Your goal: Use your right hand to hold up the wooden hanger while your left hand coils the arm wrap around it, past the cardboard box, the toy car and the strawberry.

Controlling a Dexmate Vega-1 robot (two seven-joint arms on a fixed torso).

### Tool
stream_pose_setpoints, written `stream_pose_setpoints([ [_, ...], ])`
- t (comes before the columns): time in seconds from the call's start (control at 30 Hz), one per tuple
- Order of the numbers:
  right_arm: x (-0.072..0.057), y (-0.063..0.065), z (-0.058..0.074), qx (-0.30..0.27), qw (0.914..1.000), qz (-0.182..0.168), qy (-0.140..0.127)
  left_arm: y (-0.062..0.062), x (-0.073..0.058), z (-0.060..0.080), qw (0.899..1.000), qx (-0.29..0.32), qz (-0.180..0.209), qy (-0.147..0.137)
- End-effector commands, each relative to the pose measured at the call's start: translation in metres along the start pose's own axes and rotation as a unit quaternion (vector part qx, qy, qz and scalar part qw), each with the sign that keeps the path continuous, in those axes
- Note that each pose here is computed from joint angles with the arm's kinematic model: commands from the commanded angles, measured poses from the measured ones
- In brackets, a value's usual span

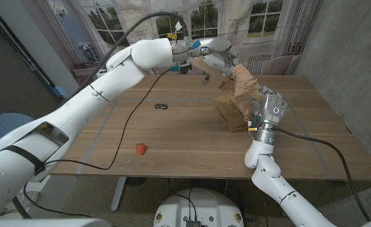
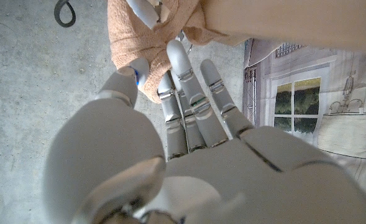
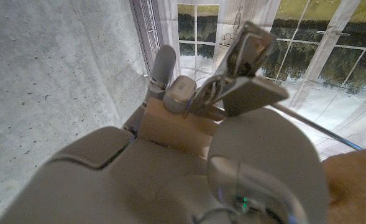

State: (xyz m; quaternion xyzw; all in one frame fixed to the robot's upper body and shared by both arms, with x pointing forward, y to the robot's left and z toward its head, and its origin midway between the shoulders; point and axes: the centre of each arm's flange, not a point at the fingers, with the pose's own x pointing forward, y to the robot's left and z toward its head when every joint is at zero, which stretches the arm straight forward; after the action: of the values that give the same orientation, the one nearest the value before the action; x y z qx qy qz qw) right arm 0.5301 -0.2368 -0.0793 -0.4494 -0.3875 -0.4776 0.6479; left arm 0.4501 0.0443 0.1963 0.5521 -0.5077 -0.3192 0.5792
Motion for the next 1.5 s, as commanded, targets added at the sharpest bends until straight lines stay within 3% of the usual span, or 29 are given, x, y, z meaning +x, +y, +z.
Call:
stream_pose_setpoints([
  [0.03,-0.009,-0.005,0.006,-0.009,0.9994,0.002,-0.034,0.003,-0.005,0.010,0.997,-0.013,0.071,-0.016],
  [0.3,-0.016,-0.009,0.004,-0.006,0.9992,-0.002,-0.039,0.004,-0.009,0.015,0.993,-0.018,0.114,-0.015],
  [0.57,-0.021,-0.010,0.004,-0.009,0.9988,-0.007,-0.049,0.005,-0.016,0.012,0.986,-0.018,0.167,0.007],
  [0.93,-0.024,-0.014,0.001,-0.009,0.9980,-0.013,-0.062,0.015,-0.022,0.004,0.976,0.019,0.202,0.075],
  [1.27,-0.024,-0.014,-0.007,-0.009,0.9985,-0.013,-0.053,0.034,-0.033,-0.015,0.966,0.025,0.211,0.150],
  [1.5,-0.024,-0.014,-0.007,-0.002,0.9976,-0.015,-0.067,0.042,-0.039,-0.033,0.960,0.012,0.202,0.191],
])
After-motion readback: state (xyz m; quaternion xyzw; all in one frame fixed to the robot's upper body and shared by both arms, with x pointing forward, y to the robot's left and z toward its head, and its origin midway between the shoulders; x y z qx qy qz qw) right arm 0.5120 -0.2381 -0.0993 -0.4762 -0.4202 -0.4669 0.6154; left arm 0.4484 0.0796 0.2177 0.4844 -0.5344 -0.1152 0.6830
